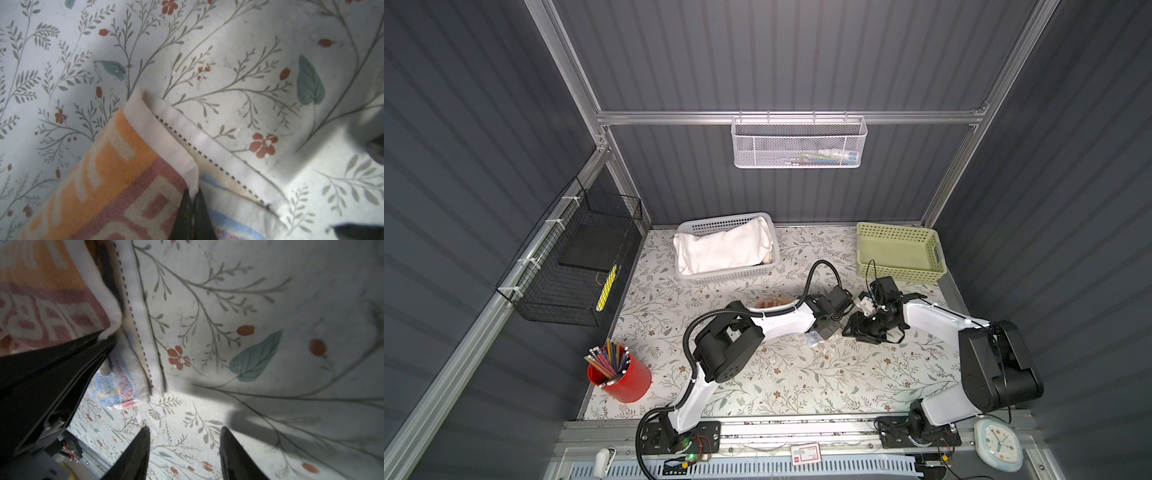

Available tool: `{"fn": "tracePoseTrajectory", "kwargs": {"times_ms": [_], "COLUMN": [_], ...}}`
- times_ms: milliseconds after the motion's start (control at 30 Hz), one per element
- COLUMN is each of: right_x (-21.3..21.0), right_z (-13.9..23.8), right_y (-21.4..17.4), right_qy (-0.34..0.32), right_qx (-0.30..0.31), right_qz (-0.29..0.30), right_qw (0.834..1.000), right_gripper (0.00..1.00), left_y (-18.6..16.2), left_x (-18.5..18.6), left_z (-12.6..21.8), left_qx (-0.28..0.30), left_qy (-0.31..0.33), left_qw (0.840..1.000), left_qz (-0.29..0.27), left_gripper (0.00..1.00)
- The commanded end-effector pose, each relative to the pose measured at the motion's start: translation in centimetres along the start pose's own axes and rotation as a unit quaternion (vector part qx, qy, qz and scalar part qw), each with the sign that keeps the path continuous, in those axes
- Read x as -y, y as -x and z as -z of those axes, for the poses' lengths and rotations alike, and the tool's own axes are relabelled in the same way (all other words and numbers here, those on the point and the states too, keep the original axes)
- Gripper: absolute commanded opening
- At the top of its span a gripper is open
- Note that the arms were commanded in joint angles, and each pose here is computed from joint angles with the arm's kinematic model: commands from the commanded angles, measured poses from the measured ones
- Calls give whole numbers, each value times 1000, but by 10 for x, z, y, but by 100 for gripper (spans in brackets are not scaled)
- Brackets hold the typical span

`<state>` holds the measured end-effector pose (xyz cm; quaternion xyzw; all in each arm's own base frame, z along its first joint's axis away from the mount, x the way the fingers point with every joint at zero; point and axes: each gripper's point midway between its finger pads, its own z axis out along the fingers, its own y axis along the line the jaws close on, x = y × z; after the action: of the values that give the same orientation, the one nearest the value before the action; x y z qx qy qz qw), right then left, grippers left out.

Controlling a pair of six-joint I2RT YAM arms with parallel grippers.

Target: Fold and stack the towels

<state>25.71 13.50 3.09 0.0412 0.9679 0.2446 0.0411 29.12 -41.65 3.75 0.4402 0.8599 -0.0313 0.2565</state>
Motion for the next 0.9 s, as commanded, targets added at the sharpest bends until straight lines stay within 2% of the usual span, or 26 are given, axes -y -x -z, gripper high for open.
{"fn": "tracePoseTrajectory", "kwargs": {"times_ms": [0,333,600,667,767,867], "right_x": [-4,-19,-33,-38,-50,-59], "right_z": [-5,-20,-37,-38,-33,-19], "right_y": [3,19,36,36,35,35], "right_qy": [17,49,71,78,101,110], "right_qx": [-3,6,9,9,12,29], "right_qz": [3,18,34,42,56,69], "right_qw": [1000,999,997,996,993,991], "right_gripper": [56,56,51,46,29,6], "left_y": [15,19,28,30,31,33], "left_x": [-12,-16,-22,-26,-34,-46], "left_z": [35,111,167,179,194,209], "left_qx": [41,108,171,185,204,219], "left_qy": [3,-35,-56,-57,-57,-54], "left_qw": [999,993,983,981,977,973], "left_qz": [20,37,29,28,34,47], "left_gripper": [0,0,0,0,0,0]}}
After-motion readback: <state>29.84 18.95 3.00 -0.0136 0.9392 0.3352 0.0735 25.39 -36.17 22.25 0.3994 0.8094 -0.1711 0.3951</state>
